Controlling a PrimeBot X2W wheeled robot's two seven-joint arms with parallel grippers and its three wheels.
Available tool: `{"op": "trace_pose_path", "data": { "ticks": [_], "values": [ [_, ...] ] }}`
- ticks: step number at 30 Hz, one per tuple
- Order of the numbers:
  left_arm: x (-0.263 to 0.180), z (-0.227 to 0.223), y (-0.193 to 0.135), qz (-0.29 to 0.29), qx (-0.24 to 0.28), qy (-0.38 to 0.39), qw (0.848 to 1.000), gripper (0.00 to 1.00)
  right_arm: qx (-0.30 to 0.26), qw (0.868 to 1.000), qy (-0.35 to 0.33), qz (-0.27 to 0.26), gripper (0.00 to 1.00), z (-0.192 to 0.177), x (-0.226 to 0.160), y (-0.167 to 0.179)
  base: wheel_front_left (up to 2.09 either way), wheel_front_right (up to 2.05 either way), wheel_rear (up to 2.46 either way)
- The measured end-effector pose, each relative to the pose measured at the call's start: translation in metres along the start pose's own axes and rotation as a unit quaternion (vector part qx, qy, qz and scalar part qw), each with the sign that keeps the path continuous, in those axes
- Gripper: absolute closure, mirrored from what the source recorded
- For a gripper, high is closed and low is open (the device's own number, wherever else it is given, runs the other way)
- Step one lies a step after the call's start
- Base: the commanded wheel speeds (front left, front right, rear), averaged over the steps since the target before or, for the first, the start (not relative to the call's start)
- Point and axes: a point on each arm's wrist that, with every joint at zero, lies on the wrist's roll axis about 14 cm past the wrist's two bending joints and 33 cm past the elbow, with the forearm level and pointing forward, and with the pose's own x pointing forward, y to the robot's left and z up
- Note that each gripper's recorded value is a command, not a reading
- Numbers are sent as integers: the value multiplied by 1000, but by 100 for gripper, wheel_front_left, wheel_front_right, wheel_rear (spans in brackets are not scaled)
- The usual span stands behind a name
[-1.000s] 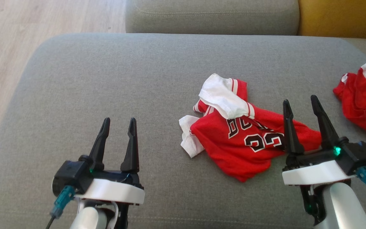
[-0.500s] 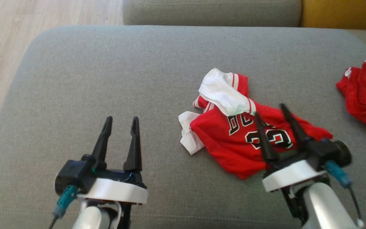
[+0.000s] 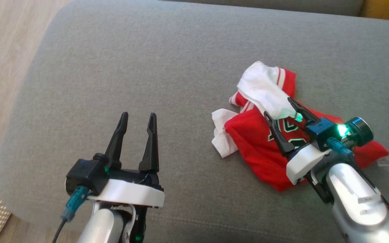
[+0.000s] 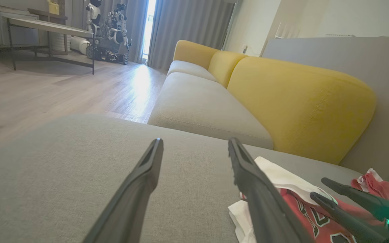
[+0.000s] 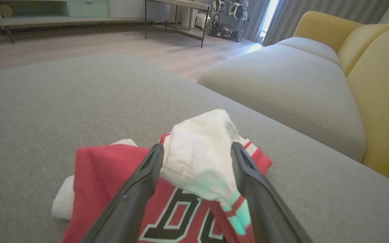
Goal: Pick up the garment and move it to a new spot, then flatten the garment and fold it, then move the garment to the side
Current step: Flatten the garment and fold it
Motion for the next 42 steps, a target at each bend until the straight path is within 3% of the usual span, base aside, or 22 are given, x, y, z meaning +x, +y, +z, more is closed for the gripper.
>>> {"op": "trace_pose_path", "data": {
  "ticks": [7, 9, 14, 21, 28, 29, 32, 35, 38, 39, 42],
  "values": [
    [-1, 1, 12, 22, 7, 1, 1000, 0, -31, 997, 59, 38, 0, -31, 15, 10, 0, 0, 0],
    [-1, 1, 11, 20, 7, 0, 1000, 0, -30, 996, 72, 35, 100, -37, 17, 6, 0, 0, 0],
    [-3, 5, 12, 22, 8, -5, 1000, 0, -24, 999, 40, 14, 100, -17, 27, -9, 0, 0, 0],
    [-8, 14, 7, 15, 7, -17, 1000, 0, -34, 994, -98, 34, 100, 66, 35, 10, 0, 0, 0],
    [-21, 23, 2, 8, 2, -31, 999, 0, -69, 962, -253, 73, 100, 170, 7, 43, 0, 0, 0],
    [-21, 23, 2, 8, 2, -31, 999, 0, -69, 962, -253, 73, 100, 170, 7, 43, 0, 0, 0],
    [-30, 19, 0, 5, -2, -24, 1000, 0, -83, 937, -329, 80, 100, 218, -21, 51, 0, 0, 0],
    [-28, 18, -1, 4, -3, -23, 1000, 0, -86, 933, -342, 71, 100, 223, -24, 41, 0, 0, 0],
    [-23, 13, -1, 4, -3, -15, 1000, 0, -82, 944, -315, 49, 100, 204, -13, 15, 0, 0, 0],
    [-18, 9, -2, 2, -3, -9, 1000, 0, -75, 953, -290, 38, 100, 190, 1, -3, 0, 0, 0],
    [-7, 6, -5, -3, -6, -5, 1000, 0, -104, 958, -266, 18, 100, 187, 28, -35, 0, 0, 0]
  ]
}}
